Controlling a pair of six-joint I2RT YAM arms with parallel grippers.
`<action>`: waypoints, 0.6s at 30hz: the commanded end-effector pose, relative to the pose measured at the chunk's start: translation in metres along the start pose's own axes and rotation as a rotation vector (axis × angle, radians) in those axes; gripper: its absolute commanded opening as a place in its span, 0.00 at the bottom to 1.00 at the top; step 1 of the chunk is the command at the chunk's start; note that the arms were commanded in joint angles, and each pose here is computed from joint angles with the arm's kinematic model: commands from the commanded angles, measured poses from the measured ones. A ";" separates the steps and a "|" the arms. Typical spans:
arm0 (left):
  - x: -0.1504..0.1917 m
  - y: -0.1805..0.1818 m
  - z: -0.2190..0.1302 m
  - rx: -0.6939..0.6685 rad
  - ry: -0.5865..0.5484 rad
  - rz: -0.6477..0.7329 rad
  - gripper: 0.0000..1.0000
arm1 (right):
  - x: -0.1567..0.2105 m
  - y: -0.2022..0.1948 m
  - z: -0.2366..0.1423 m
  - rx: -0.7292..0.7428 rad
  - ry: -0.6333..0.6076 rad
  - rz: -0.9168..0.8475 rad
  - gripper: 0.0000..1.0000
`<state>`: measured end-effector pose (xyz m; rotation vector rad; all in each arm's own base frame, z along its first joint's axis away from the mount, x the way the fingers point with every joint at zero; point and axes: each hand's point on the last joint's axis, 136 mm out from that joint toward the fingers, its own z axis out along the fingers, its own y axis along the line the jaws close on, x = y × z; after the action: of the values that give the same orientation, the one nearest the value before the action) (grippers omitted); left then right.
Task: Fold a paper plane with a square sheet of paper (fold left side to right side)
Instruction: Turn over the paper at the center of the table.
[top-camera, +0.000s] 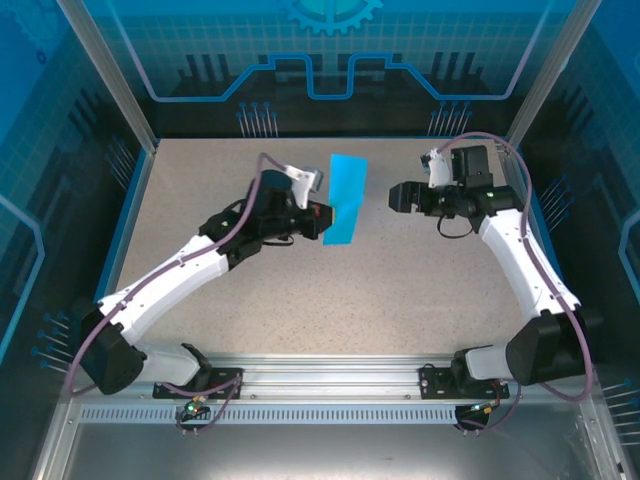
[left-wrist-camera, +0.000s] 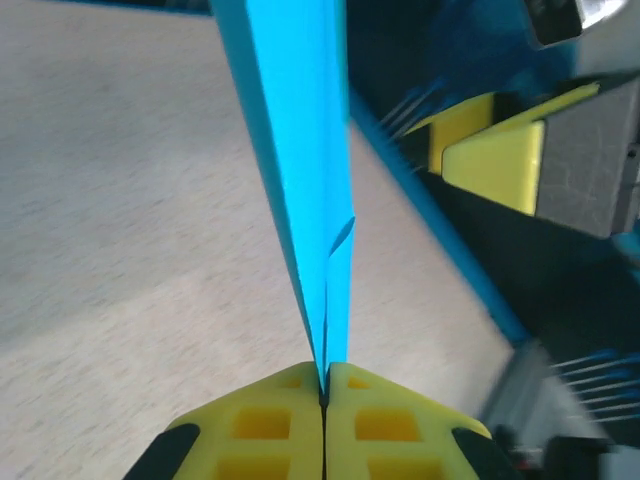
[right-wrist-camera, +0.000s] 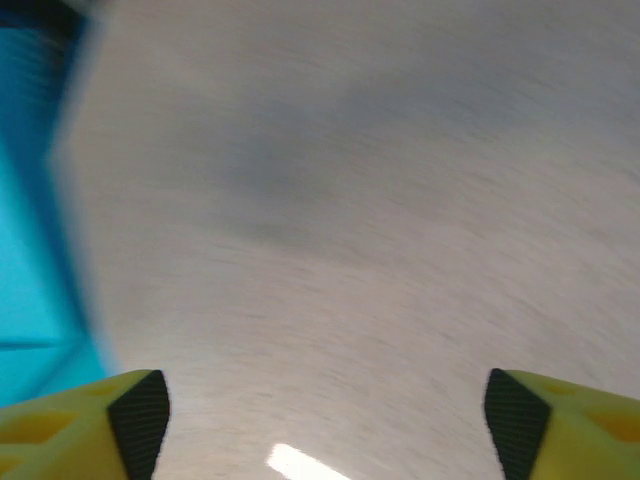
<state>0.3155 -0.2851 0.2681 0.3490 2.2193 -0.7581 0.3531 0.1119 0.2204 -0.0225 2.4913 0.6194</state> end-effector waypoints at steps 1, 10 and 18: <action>0.047 0.073 -0.008 -0.526 0.207 0.159 0.03 | 0.063 -0.093 0.004 0.451 0.192 0.133 0.93; 0.096 0.104 0.010 -0.947 0.429 0.131 0.00 | 0.090 -0.124 0.007 0.491 0.165 0.275 0.99; 0.140 0.091 0.081 -0.940 0.613 0.099 0.08 | 0.097 -0.129 0.004 0.508 0.172 0.273 0.99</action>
<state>0.3185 -0.2574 0.0941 0.2405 2.7225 0.5274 0.3000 0.0184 0.1134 0.4382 2.7745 0.0973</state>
